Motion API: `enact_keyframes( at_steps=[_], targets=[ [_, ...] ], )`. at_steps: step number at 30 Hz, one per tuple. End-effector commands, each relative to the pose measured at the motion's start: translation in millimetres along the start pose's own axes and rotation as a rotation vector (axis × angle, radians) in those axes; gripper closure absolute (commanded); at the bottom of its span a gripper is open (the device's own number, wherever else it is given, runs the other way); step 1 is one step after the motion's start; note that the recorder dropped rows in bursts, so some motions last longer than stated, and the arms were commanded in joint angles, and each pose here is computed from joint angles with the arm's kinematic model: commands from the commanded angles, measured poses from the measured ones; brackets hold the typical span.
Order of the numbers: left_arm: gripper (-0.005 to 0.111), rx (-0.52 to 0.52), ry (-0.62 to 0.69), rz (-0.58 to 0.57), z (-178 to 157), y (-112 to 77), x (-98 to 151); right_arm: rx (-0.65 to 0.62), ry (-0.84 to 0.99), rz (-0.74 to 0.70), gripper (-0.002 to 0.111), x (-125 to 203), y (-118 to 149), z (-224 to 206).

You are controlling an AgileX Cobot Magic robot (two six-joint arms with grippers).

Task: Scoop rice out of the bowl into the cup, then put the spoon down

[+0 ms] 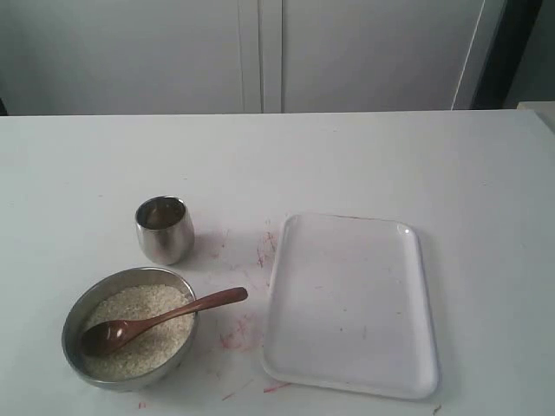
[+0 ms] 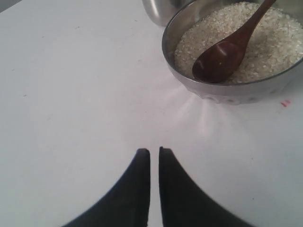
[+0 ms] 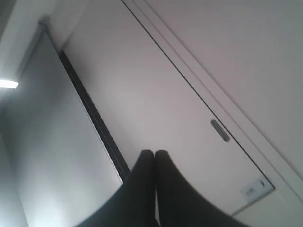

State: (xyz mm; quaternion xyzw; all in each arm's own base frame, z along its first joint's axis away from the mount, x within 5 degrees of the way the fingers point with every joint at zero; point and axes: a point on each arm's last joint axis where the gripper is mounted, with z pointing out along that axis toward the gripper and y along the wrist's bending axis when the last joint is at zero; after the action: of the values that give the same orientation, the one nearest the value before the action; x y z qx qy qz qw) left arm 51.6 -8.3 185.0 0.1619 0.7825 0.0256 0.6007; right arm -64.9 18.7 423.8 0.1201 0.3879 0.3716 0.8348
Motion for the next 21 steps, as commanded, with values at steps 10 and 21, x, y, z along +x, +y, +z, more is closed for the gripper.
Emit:
enact_keyframes(
  at_steps=[10, 21],
  targets=[
    [0.092, 0.008, 0.04, -0.003, 1, -1.3, 6, -0.135, 0.088, -0.223, 0.108, -45, 64, 49],
    [0.092, 0.008, 0.04, -0.003, 1, -1.3, 6, -0.228, 0.52, -0.289, 0.108, -35, 71, 144]
  ],
)
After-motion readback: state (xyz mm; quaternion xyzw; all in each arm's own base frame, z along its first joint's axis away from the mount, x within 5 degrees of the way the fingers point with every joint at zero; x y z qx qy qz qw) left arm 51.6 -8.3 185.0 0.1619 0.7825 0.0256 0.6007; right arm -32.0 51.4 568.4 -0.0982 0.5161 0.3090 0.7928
